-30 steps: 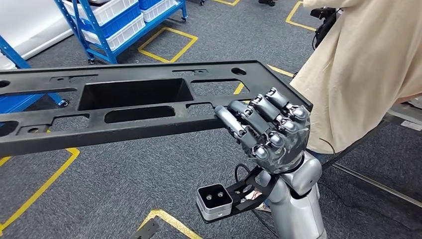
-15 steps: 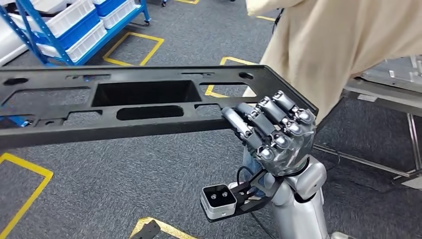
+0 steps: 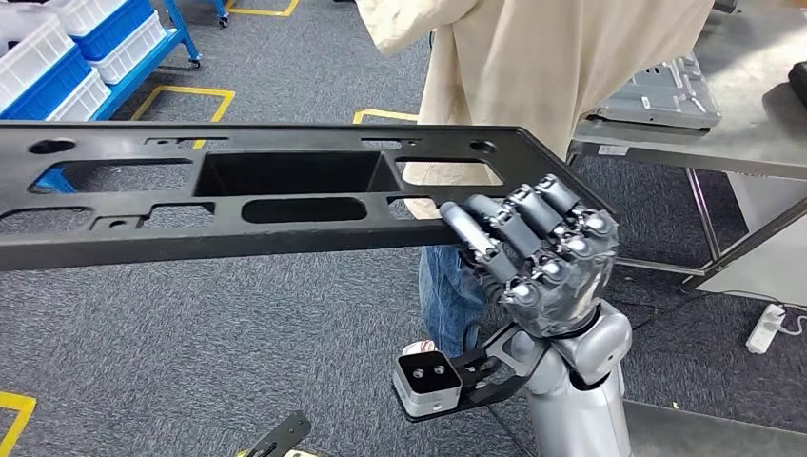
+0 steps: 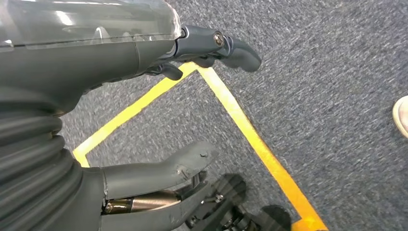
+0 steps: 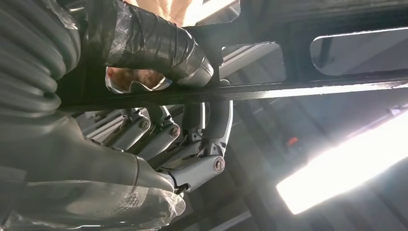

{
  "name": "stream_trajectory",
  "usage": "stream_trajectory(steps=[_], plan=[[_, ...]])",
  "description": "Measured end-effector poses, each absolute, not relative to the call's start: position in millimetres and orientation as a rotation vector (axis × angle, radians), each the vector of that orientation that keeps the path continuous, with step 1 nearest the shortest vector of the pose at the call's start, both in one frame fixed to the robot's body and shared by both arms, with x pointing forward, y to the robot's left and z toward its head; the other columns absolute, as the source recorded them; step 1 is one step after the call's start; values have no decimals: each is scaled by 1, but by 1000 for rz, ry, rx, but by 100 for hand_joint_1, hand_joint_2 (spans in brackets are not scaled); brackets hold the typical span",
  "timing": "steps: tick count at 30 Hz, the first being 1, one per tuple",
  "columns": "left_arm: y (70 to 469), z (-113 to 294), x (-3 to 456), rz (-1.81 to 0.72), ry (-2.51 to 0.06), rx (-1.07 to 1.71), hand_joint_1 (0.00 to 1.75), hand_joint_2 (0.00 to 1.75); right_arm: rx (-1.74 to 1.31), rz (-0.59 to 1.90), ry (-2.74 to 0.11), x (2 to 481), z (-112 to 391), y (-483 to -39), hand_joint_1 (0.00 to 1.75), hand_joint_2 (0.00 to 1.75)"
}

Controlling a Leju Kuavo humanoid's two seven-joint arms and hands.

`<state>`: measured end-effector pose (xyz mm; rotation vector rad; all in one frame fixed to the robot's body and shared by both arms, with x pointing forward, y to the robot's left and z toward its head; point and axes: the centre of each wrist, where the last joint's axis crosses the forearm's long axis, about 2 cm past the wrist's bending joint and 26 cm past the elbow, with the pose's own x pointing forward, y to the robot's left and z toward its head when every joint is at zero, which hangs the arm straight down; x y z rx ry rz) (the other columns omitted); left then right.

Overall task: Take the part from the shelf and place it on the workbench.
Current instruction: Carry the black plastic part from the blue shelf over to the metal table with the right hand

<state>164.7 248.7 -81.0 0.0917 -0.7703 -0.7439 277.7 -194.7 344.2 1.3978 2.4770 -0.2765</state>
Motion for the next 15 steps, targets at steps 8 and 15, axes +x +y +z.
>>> stream_trajectory(steps=[8, 15], plan=[[247, -81, 165, -745, -773, 86, 0, 175, 1425, -282, 2480, 279, 341, -201, 175, 175], [245, -81, 163, -744, -773, 80, 0, 175, 1439, -288, 2472, 280, 341, -203, 175, 175]])
